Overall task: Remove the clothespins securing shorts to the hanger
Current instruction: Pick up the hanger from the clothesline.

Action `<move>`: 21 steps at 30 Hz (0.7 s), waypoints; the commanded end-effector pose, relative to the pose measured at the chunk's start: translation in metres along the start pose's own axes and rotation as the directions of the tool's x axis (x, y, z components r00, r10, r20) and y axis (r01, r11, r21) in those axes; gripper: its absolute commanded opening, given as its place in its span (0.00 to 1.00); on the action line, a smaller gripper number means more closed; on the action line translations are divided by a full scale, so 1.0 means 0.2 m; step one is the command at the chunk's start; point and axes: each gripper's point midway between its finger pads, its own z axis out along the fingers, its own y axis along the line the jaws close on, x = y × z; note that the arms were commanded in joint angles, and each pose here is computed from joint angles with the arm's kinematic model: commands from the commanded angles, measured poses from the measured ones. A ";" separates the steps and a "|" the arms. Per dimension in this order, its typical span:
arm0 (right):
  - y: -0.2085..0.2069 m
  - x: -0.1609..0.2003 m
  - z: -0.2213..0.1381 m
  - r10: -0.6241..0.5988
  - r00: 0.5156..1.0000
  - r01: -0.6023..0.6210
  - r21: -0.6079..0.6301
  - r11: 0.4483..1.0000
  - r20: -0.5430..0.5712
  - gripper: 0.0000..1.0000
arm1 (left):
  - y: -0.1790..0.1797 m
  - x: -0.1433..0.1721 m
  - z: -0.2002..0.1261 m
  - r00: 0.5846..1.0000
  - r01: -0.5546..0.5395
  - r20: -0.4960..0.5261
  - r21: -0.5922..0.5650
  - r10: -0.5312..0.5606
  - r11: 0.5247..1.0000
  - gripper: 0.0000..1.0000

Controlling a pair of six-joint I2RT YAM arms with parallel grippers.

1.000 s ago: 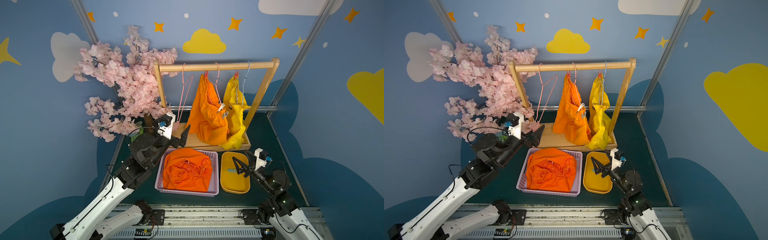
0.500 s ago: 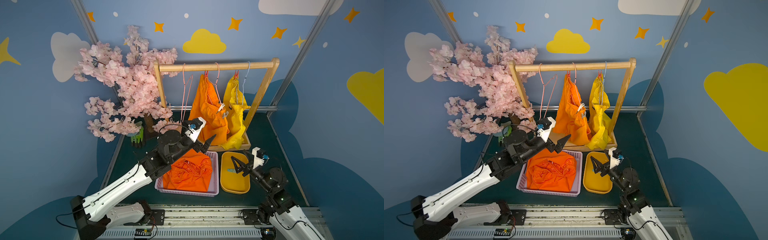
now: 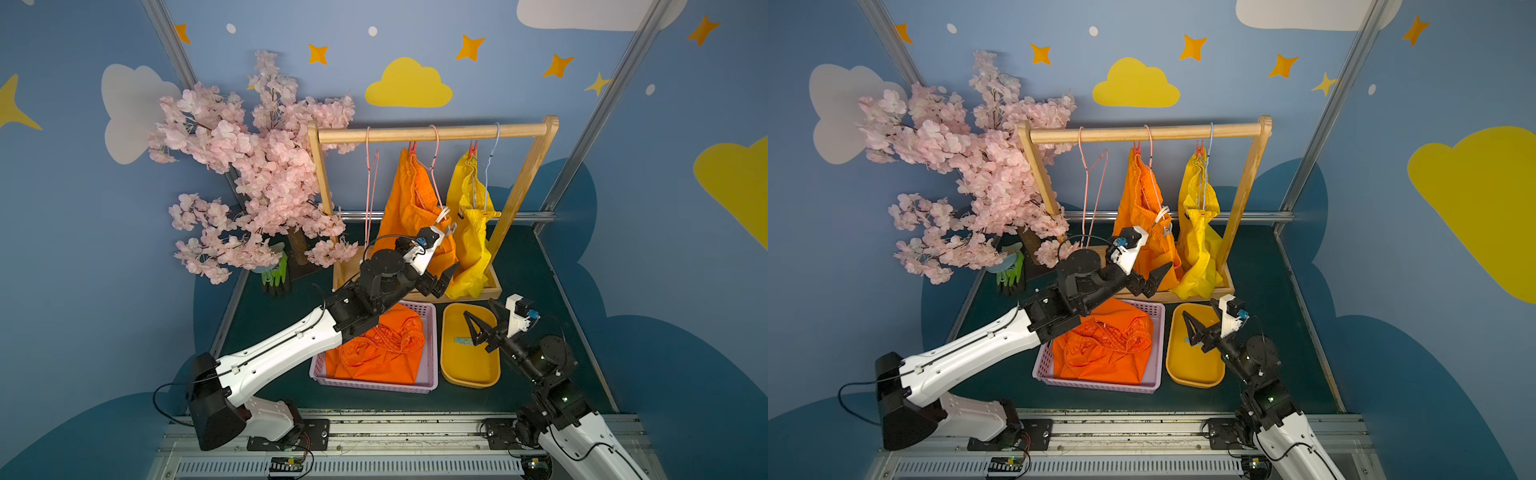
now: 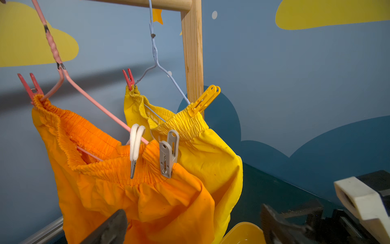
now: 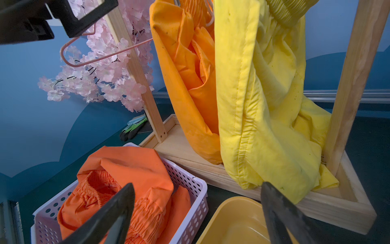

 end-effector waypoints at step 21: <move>-0.03 -0.04 -0.03 0.008 0.999 -0.010 0.043 0.999 0.033 0.93 | 0.11 0.06 0.34 0.995 -0.036 -0.103 -0.462 -0.014 0.886 1.00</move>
